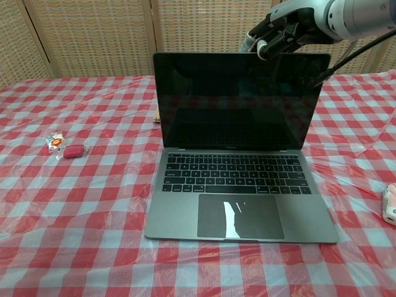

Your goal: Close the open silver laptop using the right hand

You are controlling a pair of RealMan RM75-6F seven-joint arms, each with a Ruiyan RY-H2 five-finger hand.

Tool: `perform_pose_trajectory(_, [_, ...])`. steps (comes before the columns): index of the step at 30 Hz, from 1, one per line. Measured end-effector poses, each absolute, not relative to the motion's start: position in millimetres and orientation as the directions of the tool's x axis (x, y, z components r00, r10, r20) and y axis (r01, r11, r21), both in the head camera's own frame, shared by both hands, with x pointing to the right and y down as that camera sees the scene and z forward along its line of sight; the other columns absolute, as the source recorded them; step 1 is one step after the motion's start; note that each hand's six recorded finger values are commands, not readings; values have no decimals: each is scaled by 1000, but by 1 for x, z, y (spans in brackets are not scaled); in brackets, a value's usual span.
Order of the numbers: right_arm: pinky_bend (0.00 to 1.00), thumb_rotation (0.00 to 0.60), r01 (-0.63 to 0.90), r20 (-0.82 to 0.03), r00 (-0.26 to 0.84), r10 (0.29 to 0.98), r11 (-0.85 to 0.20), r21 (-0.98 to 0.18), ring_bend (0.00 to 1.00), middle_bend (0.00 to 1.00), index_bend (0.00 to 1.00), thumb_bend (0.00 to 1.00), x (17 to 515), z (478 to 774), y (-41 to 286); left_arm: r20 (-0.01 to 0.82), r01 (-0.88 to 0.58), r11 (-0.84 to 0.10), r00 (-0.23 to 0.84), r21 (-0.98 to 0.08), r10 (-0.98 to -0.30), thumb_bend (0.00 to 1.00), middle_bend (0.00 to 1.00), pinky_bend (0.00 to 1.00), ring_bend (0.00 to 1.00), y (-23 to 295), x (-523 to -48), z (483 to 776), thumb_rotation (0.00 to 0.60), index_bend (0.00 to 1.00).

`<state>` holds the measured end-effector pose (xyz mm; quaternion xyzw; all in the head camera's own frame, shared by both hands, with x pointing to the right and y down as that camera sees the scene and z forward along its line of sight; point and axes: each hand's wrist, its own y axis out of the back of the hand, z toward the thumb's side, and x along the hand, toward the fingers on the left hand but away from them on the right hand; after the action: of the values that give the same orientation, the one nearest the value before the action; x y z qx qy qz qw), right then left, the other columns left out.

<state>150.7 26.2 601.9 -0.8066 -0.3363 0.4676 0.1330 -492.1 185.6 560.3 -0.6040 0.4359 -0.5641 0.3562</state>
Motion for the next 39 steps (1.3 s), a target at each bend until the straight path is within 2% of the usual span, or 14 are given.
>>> perform_pose_trajectory(9, [341,600,432,-704,391,593,-794,-429,326,414,350,1000,147,593,41,363,-131,-361,5,-923,-932,0,0,0,0,187,-487,559,600,0])
perform_pose_trajectory(21, [341,600,268,-759,477,442,-896,-353,326,414,351,1000,138,594,85,363,-125,-362,16,-924,-932,0,0,0,0,189,-483,559,600,0])
perform_pose_trajectory(32, [333,600,102,-793,489,364,-926,-363,326,410,356,1000,138,611,114,363,-128,-363,21,-923,-931,0,0,0,0,189,-483,559,600,0])
perform_pose_trajectory(39, [304,600,-47,-777,522,352,-898,-438,326,410,362,1000,135,623,133,367,-130,-366,17,-921,-930,0,0,0,0,188,-484,559,600,0])
